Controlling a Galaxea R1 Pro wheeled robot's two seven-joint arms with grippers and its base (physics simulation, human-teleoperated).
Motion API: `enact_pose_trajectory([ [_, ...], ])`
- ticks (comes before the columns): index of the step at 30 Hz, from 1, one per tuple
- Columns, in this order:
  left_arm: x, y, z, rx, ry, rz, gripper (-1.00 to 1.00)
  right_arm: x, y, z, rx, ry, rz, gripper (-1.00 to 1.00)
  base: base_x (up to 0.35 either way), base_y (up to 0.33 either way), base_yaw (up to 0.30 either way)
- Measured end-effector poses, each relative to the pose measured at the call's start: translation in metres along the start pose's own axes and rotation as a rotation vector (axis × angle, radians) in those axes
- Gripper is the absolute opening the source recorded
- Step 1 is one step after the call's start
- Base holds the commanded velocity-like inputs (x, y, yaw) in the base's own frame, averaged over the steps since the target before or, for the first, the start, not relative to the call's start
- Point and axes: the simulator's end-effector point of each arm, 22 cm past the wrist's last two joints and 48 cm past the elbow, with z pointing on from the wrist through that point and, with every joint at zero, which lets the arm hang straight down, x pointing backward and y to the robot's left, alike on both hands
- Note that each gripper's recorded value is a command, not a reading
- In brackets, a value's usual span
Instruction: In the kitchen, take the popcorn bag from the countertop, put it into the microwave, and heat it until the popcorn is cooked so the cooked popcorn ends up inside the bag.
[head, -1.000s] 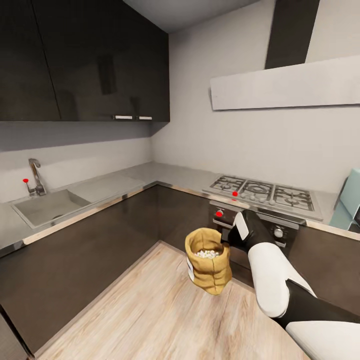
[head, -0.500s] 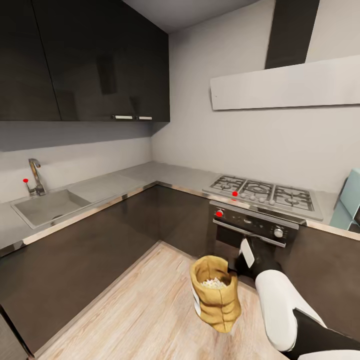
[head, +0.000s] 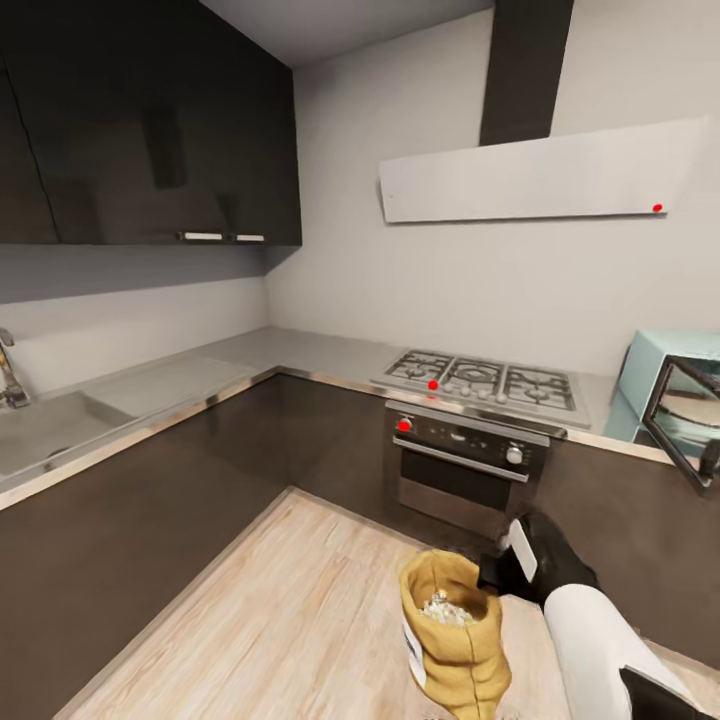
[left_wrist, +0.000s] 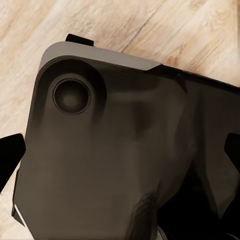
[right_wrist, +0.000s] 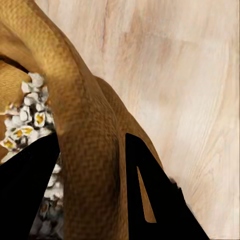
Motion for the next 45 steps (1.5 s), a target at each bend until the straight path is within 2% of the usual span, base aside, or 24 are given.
enact_pose_trajectory([
  [2, 0.000, 0.000, 0.000, 0.000, -0.001, 0.000, 1.00, 0.019, -0.009, 0.012, -0.037, 0.028, -0.056, -1.00, 0.000, 0.000, -0.266],
  [4, -0.001, 0.000, 0.000, 0.001, -0.002, 0.001, 1.00, 0.022, -0.020, 0.013, -0.066, 0.034, -0.075, -1.00, 0.000, 0.000, -0.253],
  [13, -0.002, -0.001, 0.000, 0.002, -0.006, 0.001, 1.00, 0.017, -0.036, 0.012, -0.067, 0.019, -0.074, -1.00, 0.000, 0.000, -0.247],
  [16, -0.003, -0.001, 0.000, 0.002, -0.007, 0.001, 1.00, 0.022, -0.043, 0.020, -0.062, 0.015, -0.077, -1.00, 0.000, 0.000, -0.247],
  [19, -0.003, -0.001, 0.000, 0.003, -0.009, 0.001, 1.00, 0.022, -0.060, 0.029, -0.048, -0.007, -0.074, -1.00, 0.000, 0.000, -0.249],
  [23, -0.004, -0.001, 0.000, 0.003, -0.010, 0.001, 1.00, 0.016, -0.075, 0.030, -0.034, -0.035, -0.068, -1.00, 0.000, 0.000, -0.251],
  [45, -0.007, -0.003, 0.000, 0.007, -0.020, 0.004, 1.00, 0.007, -0.074, 0.022, -0.053, -0.063, -0.069, -1.00, 0.000, 0.000, -0.252],
])
